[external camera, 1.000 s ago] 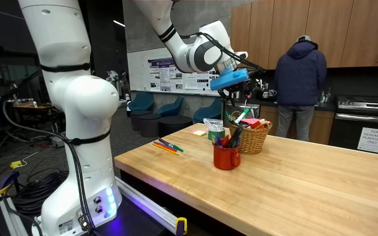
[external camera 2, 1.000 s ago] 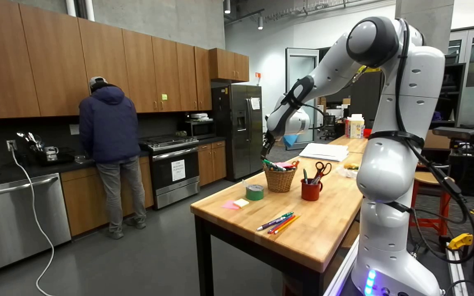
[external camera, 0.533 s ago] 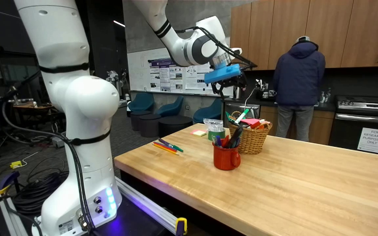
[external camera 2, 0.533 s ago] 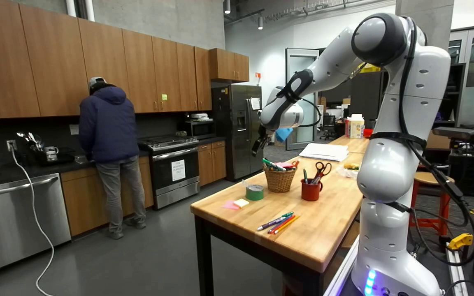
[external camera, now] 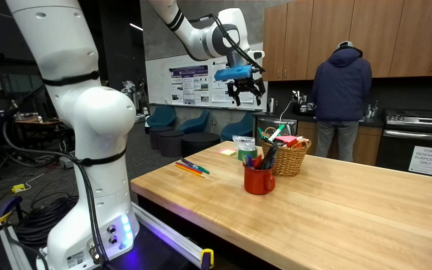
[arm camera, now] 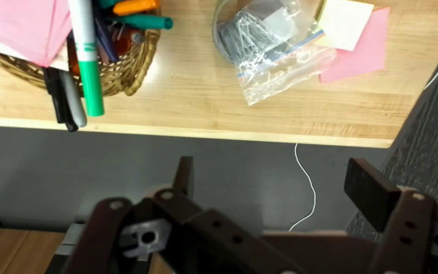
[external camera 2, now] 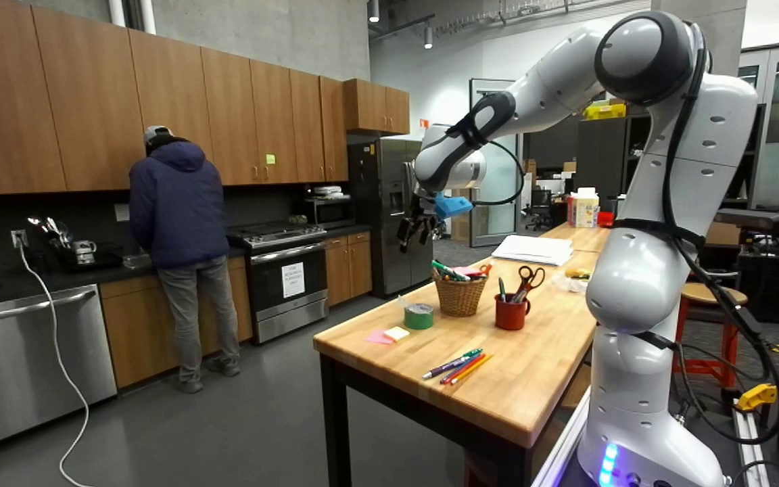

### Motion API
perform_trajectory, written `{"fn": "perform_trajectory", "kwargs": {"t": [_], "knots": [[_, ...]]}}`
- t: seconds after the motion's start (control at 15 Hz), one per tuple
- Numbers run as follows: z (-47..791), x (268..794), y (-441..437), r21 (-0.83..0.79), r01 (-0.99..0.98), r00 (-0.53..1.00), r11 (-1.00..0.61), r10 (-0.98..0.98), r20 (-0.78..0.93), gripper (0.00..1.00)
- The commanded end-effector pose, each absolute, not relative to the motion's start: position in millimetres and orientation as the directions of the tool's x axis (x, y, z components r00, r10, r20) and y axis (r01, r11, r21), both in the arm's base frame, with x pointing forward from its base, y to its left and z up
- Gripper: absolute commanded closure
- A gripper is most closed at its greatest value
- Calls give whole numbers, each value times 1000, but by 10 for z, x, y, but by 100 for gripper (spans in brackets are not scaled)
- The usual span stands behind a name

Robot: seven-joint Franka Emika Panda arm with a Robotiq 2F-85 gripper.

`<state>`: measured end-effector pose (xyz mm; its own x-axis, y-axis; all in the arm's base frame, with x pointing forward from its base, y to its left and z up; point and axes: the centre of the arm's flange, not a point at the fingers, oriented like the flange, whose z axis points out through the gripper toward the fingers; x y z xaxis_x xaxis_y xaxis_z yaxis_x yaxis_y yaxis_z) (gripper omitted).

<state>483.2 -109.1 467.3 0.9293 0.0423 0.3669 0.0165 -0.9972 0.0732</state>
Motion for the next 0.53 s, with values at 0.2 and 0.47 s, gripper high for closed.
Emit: {"fn": "perform_trajectory", "kwargs": {"t": [0.2,0.47], "knots": [[4759,4781,-1012,-66,-98,965,-993,-111,239,0],[4667,4786,-995,-53,-77,966,-996,-88,241,0]]}}
